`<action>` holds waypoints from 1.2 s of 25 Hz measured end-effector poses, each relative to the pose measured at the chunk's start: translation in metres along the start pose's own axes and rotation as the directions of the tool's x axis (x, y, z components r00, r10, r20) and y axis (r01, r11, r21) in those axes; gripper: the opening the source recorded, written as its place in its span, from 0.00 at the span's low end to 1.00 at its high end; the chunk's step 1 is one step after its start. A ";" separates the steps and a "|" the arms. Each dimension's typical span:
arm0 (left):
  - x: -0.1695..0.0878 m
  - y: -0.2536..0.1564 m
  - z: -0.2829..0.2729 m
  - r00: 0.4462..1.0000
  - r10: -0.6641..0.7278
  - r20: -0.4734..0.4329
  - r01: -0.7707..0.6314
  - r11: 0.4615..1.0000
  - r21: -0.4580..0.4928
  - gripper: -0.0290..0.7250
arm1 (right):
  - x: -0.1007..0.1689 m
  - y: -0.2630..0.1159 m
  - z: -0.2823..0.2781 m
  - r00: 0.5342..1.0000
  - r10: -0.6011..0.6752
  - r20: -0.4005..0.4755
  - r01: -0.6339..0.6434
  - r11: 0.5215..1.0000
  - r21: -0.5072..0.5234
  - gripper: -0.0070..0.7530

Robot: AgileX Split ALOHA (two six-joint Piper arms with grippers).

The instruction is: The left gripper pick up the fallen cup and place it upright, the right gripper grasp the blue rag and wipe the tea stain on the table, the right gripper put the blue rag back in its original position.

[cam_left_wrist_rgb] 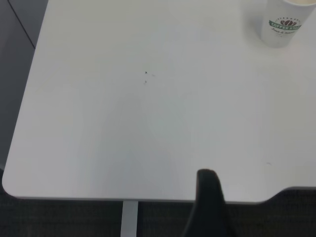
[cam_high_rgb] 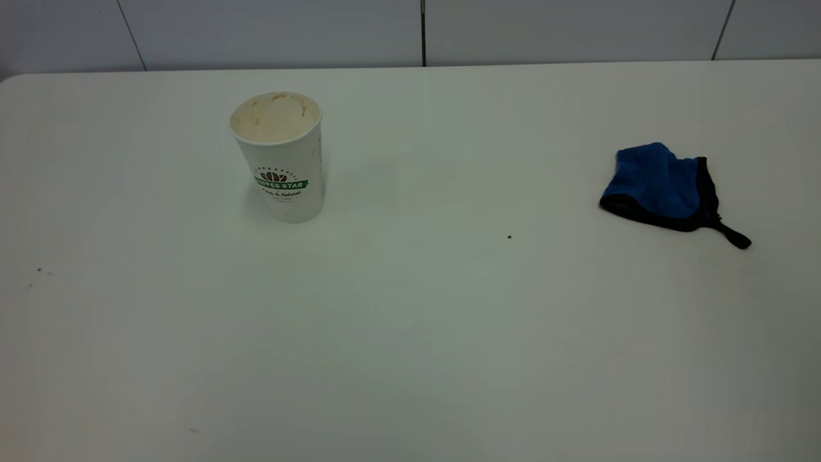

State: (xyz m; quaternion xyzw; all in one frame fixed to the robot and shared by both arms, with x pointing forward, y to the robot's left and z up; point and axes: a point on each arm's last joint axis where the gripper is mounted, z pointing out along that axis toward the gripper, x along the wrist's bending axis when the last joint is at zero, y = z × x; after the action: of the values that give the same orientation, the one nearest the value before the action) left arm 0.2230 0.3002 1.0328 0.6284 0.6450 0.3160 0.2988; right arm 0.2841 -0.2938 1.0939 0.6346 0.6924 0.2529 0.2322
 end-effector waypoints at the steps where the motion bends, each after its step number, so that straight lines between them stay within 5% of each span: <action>1: 0.000 0.000 0.000 1.000 0.000 0.000 0.000 1.000 0.000 0.81 | 0.000 -0.006 -0.003 0.999 0.031 0.014 -0.030 0.999 -0.025 0.86; 19: 0.000 0.000 0.000 1.000 0.000 0.000 0.000 1.000 0.000 0.81 | 0.003 -0.073 0.011 0.997 0.074 0.030 -0.062 0.952 -0.299 0.81; 30: 0.000 0.000 0.000 1.000 0.000 0.000 0.000 1.000 0.000 0.81 | 0.003 -0.075 0.009 0.997 0.073 0.036 -0.058 0.947 -0.317 0.79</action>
State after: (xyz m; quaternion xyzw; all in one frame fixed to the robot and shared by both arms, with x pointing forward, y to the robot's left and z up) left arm 0.2230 0.3002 1.0328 0.6284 0.6450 0.3160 0.2988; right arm 0.2324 -0.2952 1.0386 0.6178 0.6159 0.3530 0.3382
